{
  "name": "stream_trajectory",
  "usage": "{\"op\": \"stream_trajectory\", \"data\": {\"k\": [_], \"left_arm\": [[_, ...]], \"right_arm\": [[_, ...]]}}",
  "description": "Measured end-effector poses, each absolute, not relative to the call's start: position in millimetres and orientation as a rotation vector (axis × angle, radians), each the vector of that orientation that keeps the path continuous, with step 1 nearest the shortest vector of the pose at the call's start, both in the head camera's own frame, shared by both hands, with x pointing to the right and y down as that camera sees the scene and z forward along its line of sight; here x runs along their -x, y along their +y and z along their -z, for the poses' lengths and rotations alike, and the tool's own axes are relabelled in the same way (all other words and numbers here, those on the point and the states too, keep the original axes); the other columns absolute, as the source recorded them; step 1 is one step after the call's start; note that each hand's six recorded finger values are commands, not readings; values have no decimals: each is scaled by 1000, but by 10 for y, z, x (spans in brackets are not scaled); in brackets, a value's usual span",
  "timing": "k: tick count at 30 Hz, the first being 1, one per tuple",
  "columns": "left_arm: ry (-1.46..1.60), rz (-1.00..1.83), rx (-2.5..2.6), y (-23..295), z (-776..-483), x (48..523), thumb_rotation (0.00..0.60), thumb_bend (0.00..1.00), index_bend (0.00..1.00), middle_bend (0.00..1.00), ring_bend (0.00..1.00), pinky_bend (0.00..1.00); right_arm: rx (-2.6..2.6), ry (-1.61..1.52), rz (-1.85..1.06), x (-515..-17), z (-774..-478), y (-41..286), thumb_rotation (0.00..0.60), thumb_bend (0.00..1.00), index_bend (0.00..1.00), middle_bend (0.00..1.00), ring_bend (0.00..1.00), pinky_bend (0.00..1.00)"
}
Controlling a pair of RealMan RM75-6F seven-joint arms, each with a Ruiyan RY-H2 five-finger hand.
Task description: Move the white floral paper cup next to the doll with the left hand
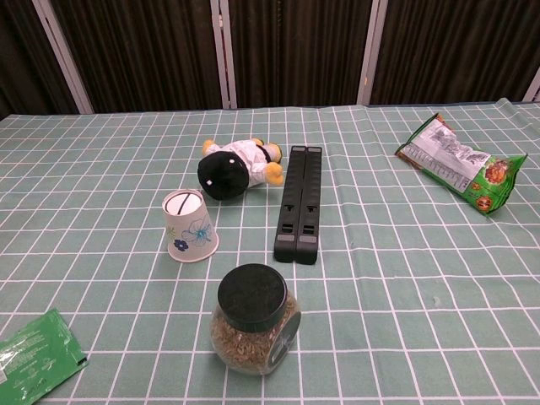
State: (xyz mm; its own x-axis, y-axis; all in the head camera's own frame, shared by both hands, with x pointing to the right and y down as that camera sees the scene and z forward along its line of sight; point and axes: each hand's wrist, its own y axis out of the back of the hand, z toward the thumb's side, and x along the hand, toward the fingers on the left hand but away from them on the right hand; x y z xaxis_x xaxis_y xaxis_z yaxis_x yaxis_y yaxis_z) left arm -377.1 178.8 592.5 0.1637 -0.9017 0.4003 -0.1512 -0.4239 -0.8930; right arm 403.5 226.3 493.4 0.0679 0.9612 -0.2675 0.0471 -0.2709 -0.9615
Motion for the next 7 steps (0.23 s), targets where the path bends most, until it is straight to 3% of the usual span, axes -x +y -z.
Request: {"op": "stream_trajectory", "data": {"k": [7], "left_arm": [[1004, 1435, 1508, 2060, -5515, 4120, 600, 0, 0, 0, 0, 0]], "right_arm": [[1487, -1057, -1320, -3999, -4918, 2278, 600, 0, 0, 0, 0, 0]]}}
